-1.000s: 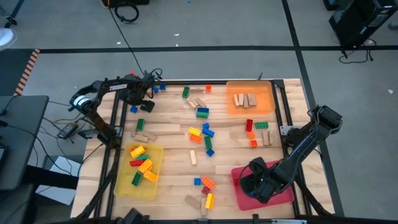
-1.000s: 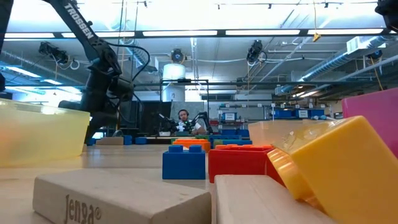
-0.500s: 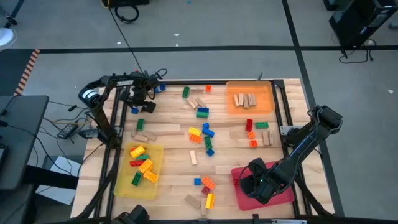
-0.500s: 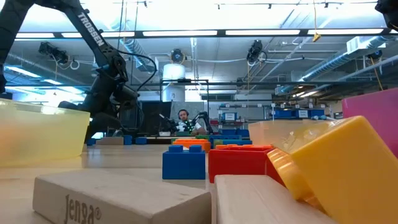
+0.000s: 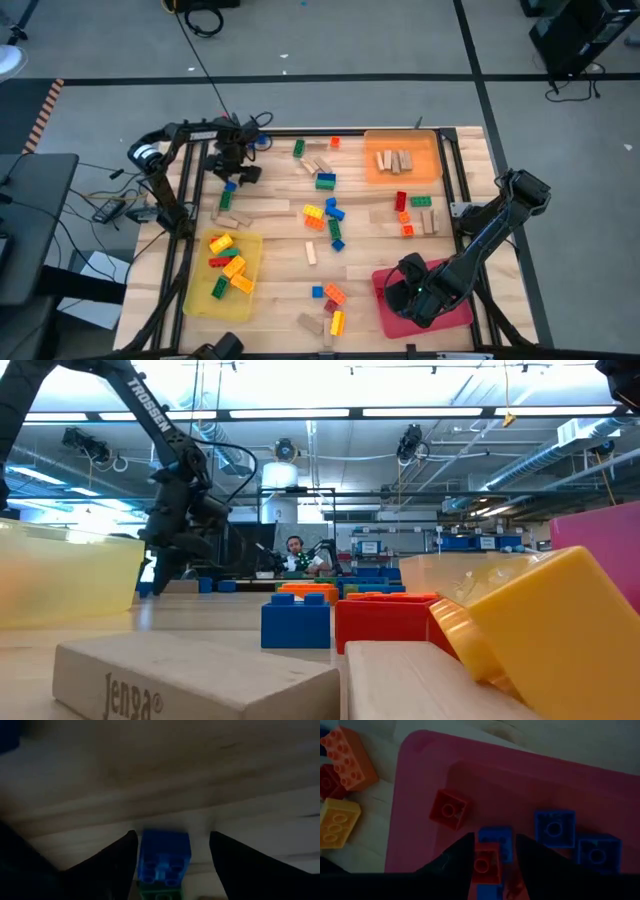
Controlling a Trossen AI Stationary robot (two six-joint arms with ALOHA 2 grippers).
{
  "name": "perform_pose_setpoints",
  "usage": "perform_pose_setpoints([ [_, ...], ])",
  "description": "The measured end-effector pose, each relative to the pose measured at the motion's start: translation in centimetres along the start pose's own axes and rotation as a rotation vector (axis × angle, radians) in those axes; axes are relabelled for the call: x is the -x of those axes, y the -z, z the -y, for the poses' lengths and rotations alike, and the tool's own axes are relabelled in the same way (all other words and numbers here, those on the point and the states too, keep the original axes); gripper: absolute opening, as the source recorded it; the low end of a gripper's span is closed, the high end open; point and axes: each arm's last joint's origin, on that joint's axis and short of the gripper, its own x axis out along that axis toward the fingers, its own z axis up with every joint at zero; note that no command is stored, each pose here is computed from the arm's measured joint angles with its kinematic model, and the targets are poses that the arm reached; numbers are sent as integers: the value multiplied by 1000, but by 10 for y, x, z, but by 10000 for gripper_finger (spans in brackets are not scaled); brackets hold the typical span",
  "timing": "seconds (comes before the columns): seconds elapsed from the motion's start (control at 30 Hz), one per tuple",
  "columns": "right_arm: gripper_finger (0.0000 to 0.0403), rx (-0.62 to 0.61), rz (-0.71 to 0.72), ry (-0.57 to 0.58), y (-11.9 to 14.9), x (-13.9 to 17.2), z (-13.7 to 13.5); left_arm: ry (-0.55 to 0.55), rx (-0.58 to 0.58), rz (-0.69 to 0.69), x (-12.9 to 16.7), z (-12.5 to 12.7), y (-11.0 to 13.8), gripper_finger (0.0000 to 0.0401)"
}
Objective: Sort blocks by size
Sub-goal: Put the small blue game piece into the red bin
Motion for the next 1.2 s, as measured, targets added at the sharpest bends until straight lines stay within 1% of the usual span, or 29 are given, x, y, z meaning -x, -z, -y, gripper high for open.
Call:
perform_pose_setpoints([
  [0.07, 159, 1, 0, 0, 0, 0, 0, -17, -8, 24, 0, 2, -1, 252],
  [0.33, 156, 19, 0, 1, 0, 0, 0, -34, -16, 46, 6, 2, 3, 252],
  [0.4, 156, 22, 0, 1, 0, 0, 0, -66, -20, 54, 8, 0, 6, 252],
  [0.5, 156, 27, 0, 1, 0, 0, 0, -124, -21, 21, 9, -3, 10, 252],
  [0.57, 155, 29, 0, 1, 0, 0, 0, -143, -21, 2, 8, -4, 12, 252],
  [0.83, 153, 29, 0, 1, 0, 0, 0, -145, -21, -60, -10, -8, 23, 252],
  [1.03, 154, 29, 0, 1, 0, 0, 0, -120, -17, -50, -19, -9, 26, 251],
  [1.2, 151, 28, 0, 0, 0, 0, 0, -104, -23, -38, -17, -7, 23, 230],
])
